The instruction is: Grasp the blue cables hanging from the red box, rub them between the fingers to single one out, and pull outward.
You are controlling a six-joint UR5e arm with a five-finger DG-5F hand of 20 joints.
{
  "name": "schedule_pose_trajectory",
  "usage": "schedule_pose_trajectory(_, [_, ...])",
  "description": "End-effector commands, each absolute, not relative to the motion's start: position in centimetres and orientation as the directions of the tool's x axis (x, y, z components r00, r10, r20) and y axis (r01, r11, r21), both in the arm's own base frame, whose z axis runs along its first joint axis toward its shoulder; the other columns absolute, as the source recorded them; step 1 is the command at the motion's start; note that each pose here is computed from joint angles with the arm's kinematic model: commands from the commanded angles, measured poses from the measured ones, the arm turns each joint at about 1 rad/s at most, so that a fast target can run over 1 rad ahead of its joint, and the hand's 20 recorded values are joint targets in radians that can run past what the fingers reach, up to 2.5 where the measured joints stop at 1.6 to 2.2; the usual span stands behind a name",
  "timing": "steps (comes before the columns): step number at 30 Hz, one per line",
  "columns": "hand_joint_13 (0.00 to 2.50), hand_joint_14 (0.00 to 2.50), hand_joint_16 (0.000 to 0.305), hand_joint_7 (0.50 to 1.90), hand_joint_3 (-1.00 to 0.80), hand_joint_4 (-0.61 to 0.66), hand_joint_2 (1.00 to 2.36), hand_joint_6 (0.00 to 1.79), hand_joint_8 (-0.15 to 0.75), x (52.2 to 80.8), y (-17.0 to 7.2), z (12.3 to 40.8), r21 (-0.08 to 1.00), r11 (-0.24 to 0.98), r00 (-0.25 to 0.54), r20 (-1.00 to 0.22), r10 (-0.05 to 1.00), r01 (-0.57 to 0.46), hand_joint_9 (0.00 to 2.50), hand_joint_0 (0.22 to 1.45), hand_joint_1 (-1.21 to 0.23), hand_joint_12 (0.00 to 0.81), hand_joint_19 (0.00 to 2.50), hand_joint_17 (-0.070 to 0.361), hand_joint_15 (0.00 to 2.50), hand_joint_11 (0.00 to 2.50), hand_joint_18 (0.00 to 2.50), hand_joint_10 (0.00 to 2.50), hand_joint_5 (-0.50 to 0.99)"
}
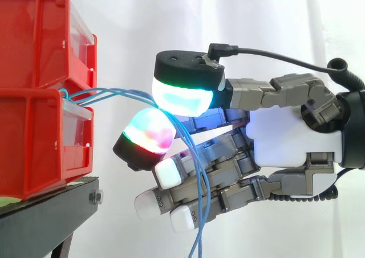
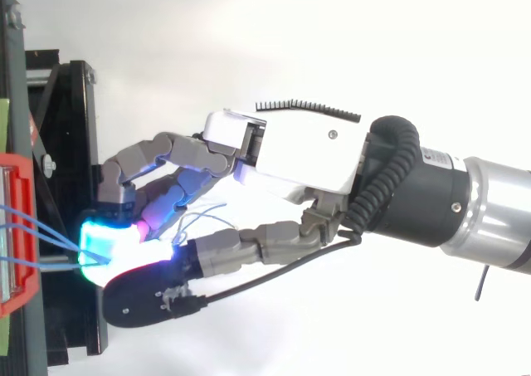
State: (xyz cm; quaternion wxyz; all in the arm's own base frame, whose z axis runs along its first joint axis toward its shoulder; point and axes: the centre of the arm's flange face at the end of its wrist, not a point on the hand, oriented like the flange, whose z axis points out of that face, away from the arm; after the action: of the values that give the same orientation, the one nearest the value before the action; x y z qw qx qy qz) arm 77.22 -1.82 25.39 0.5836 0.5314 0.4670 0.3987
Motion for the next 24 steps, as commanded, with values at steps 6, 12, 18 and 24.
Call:
schedule_pose_trajectory(6, [0.70,0.01,0.048,1.01,-0.16,0.14,1.03,0.89,0.330,77.20,-1.79,25.37,0.992,0.118,0.245,-0.122,0.962,0.033,0.77,0.66,-0.87,0.344,0.55,0.108,0.40,0.57,0.59,0.01,-0.21])
schedule_pose_trajectory(12, [0.68,0.02,0.048,0.99,-0.19,0.13,1.02,0.89,0.322,77.25,-1.66,25.46,0.993,0.117,0.244,-0.121,0.962,0.030,0.74,0.69,-0.89,0.344,0.54,0.108,0.40,0.56,0.59,0.01,-0.22])
schedule_pose_trajectory(18, [0.66,0.02,0.048,0.98,-0.28,0.18,1.02,0.89,0.312,77.30,-1.65,25.41,0.993,0.117,0.244,-0.121,0.962,0.030,0.69,0.74,-0.93,0.344,0.54,0.108,0.40,0.55,0.57,0.01,-0.23])
schedule_pose_trajectory(24, [0.66,0.02,0.048,0.99,-0.50,0.21,1.00,0.87,0.324,77.29,-1.65,25.53,0.993,0.117,0.244,-0.120,0.962,0.028,0.72,0.61,-0.89,0.345,0.56,0.108,0.40,0.57,0.58,0.01,-0.22])
